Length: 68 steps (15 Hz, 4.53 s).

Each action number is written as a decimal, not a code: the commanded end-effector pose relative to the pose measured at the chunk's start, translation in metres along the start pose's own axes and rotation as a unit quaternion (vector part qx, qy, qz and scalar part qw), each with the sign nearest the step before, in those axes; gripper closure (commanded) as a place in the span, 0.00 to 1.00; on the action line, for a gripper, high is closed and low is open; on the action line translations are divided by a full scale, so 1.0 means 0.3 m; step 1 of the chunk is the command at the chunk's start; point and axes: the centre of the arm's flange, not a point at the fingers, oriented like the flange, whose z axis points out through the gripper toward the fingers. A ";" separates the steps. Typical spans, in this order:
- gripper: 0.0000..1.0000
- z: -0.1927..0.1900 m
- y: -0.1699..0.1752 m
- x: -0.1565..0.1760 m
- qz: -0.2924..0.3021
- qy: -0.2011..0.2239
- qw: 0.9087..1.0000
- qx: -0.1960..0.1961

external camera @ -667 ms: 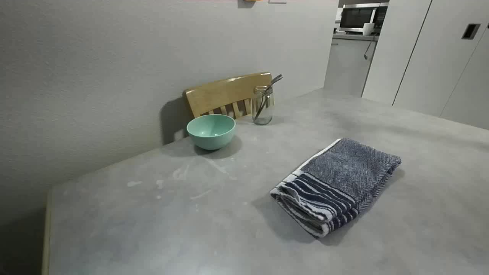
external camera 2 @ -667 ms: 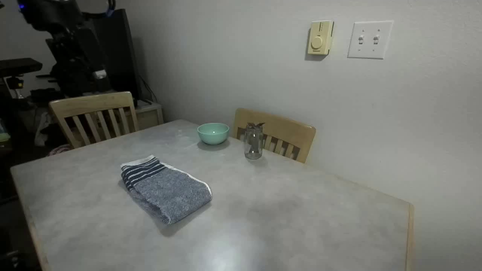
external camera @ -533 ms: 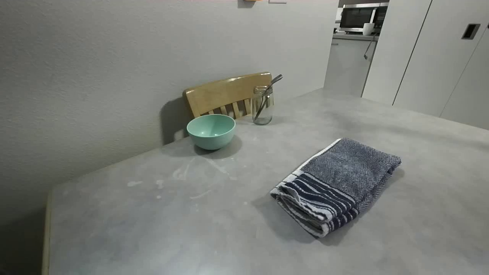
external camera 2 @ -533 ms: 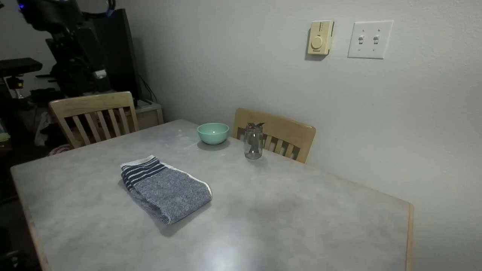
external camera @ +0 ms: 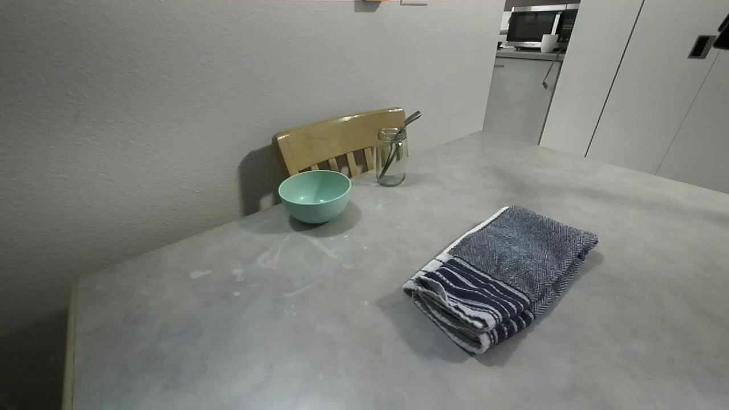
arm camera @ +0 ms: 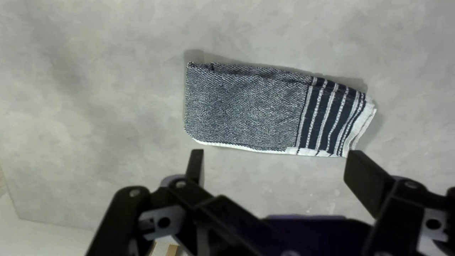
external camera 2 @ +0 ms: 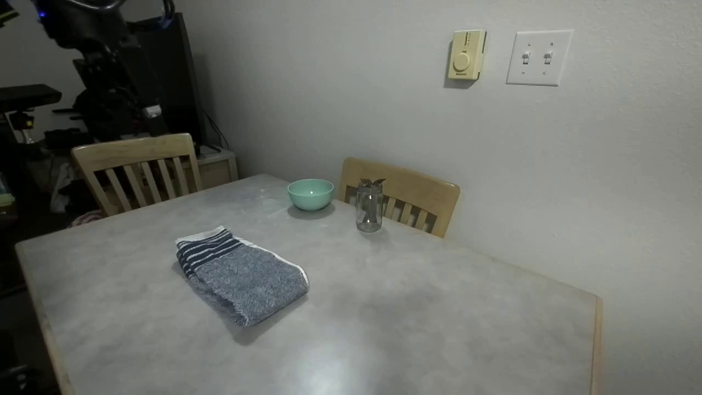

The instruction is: Unfold the towel once

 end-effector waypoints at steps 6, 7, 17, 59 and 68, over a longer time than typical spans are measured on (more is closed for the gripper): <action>0.00 0.240 -0.063 0.338 -0.055 -0.037 0.997 0.047; 0.00 0.261 -0.072 0.365 -0.068 -0.043 0.995 0.056; 0.00 0.293 -0.081 0.357 -0.076 -0.047 0.995 0.053; 0.00 0.862 -0.788 0.661 0.042 -0.124 0.991 0.041; 0.00 0.878 -0.788 0.548 0.085 -0.210 0.973 -0.037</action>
